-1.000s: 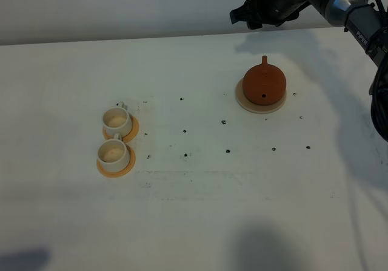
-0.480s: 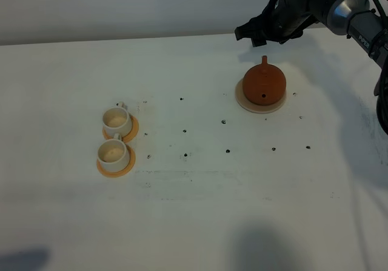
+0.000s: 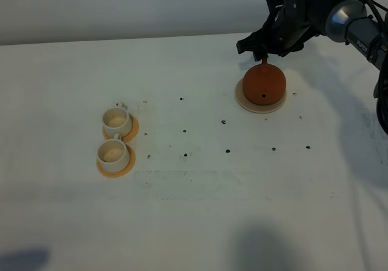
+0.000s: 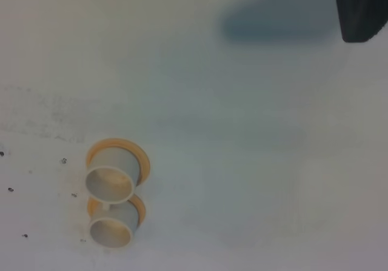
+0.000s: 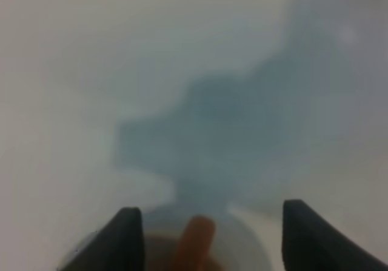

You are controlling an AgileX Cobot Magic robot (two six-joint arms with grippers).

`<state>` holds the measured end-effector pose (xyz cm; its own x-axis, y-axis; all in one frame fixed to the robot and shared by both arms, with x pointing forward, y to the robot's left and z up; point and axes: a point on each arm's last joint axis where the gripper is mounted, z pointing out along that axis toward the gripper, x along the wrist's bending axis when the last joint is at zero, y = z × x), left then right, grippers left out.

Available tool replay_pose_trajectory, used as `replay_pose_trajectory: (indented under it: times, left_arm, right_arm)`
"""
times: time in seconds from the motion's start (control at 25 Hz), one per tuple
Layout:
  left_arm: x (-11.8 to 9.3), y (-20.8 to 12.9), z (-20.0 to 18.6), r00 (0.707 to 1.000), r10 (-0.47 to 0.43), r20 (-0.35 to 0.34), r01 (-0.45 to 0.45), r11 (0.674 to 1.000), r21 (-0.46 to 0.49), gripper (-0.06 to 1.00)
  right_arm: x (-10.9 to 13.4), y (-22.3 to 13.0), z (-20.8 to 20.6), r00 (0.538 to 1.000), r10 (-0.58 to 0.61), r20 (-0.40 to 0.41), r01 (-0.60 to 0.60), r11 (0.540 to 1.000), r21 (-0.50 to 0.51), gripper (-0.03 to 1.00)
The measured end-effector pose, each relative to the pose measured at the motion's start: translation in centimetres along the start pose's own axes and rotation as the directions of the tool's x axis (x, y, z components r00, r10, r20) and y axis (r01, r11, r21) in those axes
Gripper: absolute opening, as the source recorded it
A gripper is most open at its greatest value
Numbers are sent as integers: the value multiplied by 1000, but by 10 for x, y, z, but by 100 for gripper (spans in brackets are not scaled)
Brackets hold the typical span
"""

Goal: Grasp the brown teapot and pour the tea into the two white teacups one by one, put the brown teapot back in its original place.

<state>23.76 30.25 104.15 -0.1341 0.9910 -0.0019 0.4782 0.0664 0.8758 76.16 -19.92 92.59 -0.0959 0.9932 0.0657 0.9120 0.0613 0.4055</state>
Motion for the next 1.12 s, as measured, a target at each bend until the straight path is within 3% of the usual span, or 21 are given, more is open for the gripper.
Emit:
replay_pose_trajectory:
  times: [1.12]
  left_arm:
    - [0,0,0,1000,0,0,0,1000,0,27]
  right_arm:
    - [-13,0,1,992,-72,106,72,997,1,49]
